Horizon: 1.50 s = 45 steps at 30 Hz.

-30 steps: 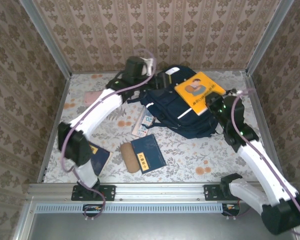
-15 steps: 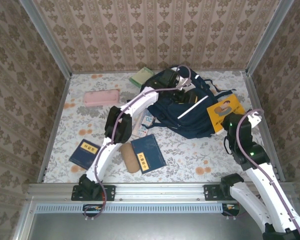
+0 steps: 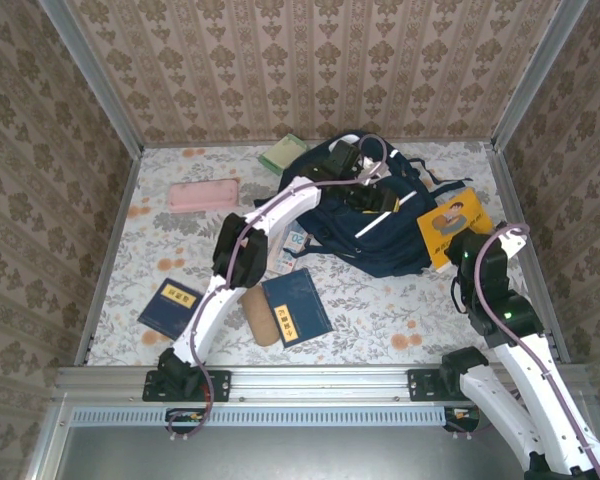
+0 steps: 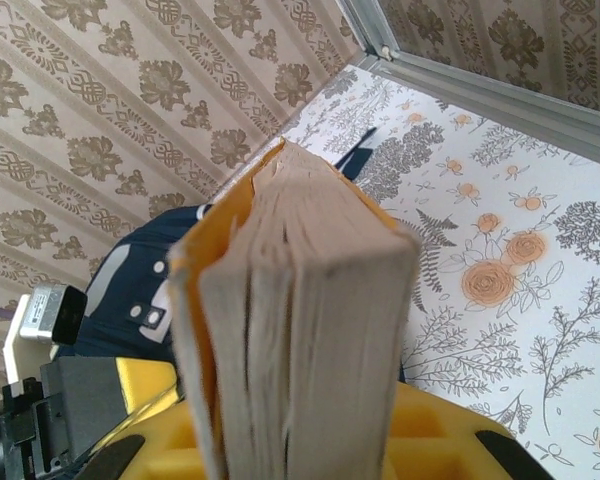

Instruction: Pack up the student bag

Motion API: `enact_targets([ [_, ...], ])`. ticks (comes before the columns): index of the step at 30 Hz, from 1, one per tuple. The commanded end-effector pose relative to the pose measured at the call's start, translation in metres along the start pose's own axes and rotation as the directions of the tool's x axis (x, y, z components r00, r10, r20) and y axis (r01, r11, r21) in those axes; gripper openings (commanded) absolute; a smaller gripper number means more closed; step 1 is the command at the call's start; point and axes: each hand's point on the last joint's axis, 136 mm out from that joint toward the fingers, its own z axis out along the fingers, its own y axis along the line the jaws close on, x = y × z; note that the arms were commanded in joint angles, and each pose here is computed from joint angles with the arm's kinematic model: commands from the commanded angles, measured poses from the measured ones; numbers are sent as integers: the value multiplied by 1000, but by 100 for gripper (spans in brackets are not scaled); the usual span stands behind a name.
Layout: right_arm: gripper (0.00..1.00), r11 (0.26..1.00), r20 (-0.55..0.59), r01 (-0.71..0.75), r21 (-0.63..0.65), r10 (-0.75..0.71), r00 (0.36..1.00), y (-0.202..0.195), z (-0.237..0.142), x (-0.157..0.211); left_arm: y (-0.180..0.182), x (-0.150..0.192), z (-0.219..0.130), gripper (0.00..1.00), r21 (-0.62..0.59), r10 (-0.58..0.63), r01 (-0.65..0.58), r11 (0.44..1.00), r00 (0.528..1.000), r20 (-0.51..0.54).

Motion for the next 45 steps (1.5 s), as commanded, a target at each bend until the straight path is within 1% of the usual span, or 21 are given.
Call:
enact_targets([
  [1,0,997,63,-40,-71,44,997,15,-5,-18,-7,17,13,70,36,4,-2,999,998,-56],
  [7,0,996,57,-45,-78,50,997,16,-5,-17,-5,34,20,68,26,-1,4,1000,996,-92],
  [13,0,994,35,-63,-87,66,997,16,-2,-12,17,36,13,67,-86,1,-8,996,997,-79],
  [16,0,993,22,-71,-96,74,997,17,-1,-8,20,34,11,65,-96,8,-15,995,997,-73],
  [21,0,991,2,-78,-109,79,997,20,1,-4,19,29,16,46,-82,27,-33,996,997,-73],
  [23,0,990,-5,-85,-114,85,996,21,0,-4,25,29,20,36,-93,27,-34,995,997,-74],
  [25,0,988,-12,-92,-123,91,996,23,-1,-4,31,28,21,28,-109,26,-33,994,997,-71],
  [26,0,988,-14,-94,-126,93,996,23,-2,-4,34,26,20,22,-109,19,-26,994,998,-63],
  [27,0,987,-16,-96,-129,95,995,24,-3,-4,36,22,18,11,-98,3,-8,995,999,-49],
  [28,0,987,-13,-98,-129,97,995,23,-4,-5,35,17,16,3,-78,-11,9,997,999,-34],
  [29,0,986,-12,-99,-132,98,995,24,-5,-6,30,11,13,0,-60,-16,15,998,1000,-17],
  [32,0,986,1,-96,-135,97,995,23,-11,-12,4,-12,-6,0,-27,20,-19,999,999,36],
  [34,0,986,15,-90,-142,93,996,23,-16,-18,-17,-27,-25,0,-18,55,-54,998,996,74],
  [37,0,984,39,-93,-155,100,994,24,-25,-26,-42,-51,-58,0,2,73,-74,997,986,149],
  [39,0,981,57,-100,-168,111,992,24,-33,-35,-53,-66,-81,0,13,71,-75,997,978,199],
  [42,0,963,94,-124,-240,150,984,30,-50,-50,-68,-87,-114,0,50,56,-72,996,961,271],
  [45,0,949,121,-140,-281,179,976,32,-66,-63,-76,-103,-140,0,87,31,-61,994,949,314],
])
